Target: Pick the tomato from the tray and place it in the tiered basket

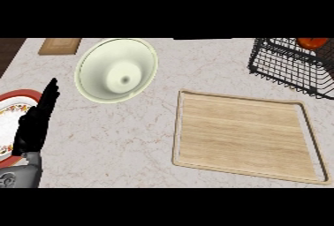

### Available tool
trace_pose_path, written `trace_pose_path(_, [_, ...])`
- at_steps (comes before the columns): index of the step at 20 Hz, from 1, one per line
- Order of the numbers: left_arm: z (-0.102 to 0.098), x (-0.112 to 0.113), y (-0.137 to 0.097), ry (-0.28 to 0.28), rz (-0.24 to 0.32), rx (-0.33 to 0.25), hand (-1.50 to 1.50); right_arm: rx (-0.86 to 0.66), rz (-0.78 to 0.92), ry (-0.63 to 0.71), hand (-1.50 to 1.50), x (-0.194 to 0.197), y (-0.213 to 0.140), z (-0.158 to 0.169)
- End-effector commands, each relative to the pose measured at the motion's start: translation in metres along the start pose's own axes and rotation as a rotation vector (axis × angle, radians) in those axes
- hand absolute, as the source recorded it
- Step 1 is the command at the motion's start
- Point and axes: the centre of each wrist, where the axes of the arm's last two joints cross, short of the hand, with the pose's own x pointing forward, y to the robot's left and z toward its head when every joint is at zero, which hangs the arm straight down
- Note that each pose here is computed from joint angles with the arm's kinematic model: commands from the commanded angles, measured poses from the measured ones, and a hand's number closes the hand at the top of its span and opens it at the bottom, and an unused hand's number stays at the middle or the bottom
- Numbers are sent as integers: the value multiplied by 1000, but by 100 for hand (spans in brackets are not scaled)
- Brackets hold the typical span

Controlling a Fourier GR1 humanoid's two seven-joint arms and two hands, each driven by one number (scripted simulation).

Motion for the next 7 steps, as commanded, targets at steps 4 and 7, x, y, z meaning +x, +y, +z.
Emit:
trace_pose_path(4, [2, -3, -2, 31, -5, 18, 0, 30, -88, -45, -150, -54, -64, -6])
trace_pose_path(7, [6, -21, 11, 40, -9, 44, 0, 37, -112, -63, -150, -68, -90, 2])
